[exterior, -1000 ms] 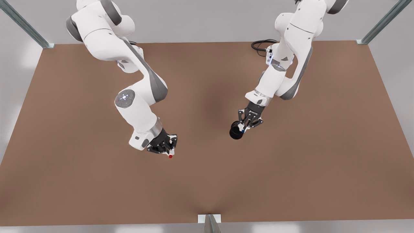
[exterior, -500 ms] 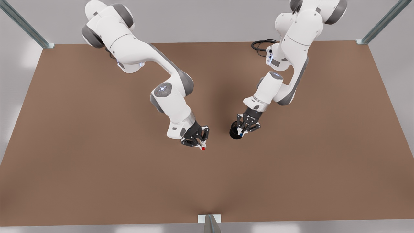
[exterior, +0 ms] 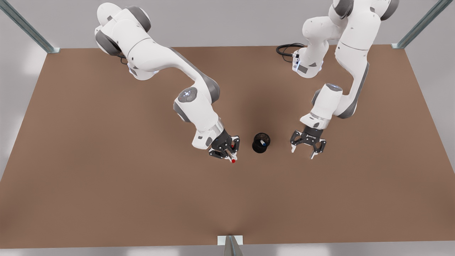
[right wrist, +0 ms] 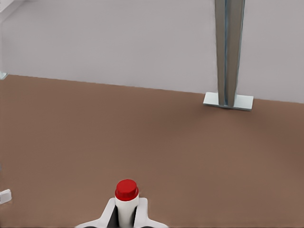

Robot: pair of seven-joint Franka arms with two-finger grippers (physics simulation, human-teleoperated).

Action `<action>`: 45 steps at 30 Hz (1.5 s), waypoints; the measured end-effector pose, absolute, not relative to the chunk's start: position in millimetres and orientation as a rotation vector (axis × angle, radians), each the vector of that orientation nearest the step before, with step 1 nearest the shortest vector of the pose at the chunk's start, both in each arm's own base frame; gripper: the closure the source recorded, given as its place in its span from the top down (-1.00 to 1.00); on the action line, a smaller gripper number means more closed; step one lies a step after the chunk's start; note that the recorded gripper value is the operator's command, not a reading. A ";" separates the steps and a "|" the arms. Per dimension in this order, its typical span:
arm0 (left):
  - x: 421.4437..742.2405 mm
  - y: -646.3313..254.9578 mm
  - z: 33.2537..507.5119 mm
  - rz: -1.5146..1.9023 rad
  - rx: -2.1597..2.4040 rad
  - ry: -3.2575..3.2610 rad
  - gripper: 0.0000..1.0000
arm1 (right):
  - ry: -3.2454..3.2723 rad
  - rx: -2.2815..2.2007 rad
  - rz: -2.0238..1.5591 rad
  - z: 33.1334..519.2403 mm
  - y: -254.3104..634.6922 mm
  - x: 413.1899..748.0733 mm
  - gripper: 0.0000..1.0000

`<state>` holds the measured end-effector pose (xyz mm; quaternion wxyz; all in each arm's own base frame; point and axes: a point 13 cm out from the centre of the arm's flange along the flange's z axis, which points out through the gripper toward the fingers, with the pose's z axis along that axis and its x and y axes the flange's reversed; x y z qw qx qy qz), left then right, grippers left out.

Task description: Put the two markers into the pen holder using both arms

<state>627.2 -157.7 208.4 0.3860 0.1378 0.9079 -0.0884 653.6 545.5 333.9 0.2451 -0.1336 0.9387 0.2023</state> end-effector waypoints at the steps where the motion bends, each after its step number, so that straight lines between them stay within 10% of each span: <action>1: 650.0 -140.1 217.8 -0.200 0.340 2.291 0.94 | 2.561 -0.379 0.567 330.9 560.3 645.1 -0.48; 7: 795.5 -107.0 444.0 -0.108 0.078 2.330 1.00 | 2.465 -0.453 0.626 321.1 662.2 593.3 -0.49; 12: 710.3 -79.1 521.7 -0.061 -0.031 2.676 1.00 | 2.407 -0.486 0.613 292.5 699.4 560.3 -0.50; 19: 625.0 -68.7 463.5 -0.054 -0.022 3.067 1.00 | 2.380 -0.482 0.571 251.9 690.4 562.7 -0.50; 32: 596.6 -57.7 430.3 -0.043 0.020 3.243 1.00 | 2.404 -0.449 0.599 211.3 684.6 542.2 -0.49; 34: 595.8 -55.6 429.0 -0.043 0.022 3.250 1.00 | 2.409 -0.445 0.601 205.9 683.2 539.7 1.00; 42: 594.0 -53.5 427.2 -0.044 0.039 3.261 1.00 | 2.403 -0.418 0.621 209.4 683.3 541.0 1.00; 45: 594.0 -51.2 427.5 -0.043 0.039 3.261 1.00 | 2.363 -0.324 0.614 295.2 655.8 585.5 1.00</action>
